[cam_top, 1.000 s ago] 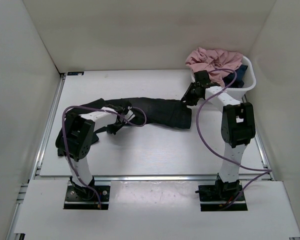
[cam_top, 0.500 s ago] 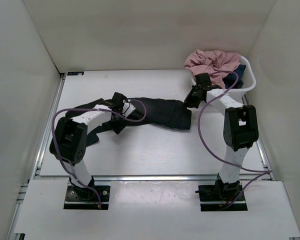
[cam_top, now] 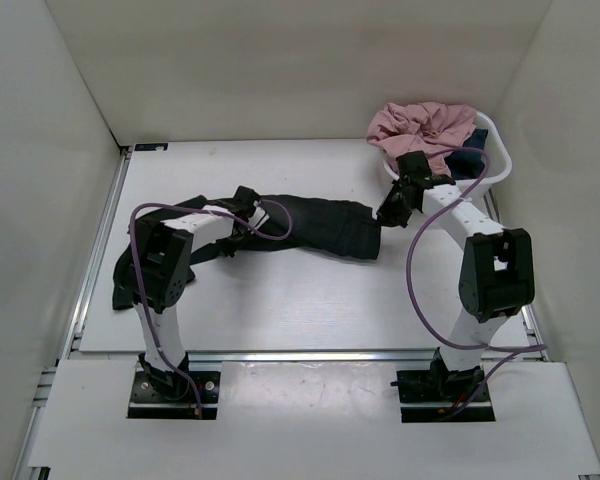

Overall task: Fold and stack the trousers
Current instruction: Flatten the trousers out

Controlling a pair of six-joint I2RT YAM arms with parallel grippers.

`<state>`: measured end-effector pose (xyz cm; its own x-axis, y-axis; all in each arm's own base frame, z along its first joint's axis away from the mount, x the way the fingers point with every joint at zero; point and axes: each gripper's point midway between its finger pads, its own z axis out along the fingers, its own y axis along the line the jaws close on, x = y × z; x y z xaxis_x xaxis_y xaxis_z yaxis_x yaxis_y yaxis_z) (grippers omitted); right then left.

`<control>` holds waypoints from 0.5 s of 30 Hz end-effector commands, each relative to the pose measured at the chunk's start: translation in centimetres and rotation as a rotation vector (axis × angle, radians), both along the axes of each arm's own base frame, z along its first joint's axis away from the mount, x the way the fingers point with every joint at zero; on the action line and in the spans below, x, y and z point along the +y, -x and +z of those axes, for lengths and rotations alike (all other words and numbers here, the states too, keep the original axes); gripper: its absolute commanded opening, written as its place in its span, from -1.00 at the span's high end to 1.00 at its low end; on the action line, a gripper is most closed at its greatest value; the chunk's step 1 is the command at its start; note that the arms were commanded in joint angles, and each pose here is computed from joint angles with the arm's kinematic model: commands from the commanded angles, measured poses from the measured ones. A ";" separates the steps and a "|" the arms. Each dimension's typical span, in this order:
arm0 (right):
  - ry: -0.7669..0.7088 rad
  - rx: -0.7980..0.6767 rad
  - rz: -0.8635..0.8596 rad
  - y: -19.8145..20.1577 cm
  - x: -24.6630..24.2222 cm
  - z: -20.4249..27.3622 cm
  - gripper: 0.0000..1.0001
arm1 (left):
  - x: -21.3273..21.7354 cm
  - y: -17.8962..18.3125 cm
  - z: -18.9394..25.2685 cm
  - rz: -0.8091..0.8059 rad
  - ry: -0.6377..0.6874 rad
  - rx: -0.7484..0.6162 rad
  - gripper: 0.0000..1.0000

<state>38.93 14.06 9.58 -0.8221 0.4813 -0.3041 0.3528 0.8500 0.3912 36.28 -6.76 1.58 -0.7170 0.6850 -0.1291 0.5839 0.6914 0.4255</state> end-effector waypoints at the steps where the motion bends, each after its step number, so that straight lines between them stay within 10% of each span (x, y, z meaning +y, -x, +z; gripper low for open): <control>1: 0.031 -0.031 -0.006 -0.4 -0.8 1.2 1.00 | 0.5 0.7 -0.8 0.044 0.009 0.008 0.72; 15: -0.004 -0.073 0.061 -1.4 0.5 2.2 0.89 | 3.3 2.3 9.5 0.069 0.146 -0.137 0.72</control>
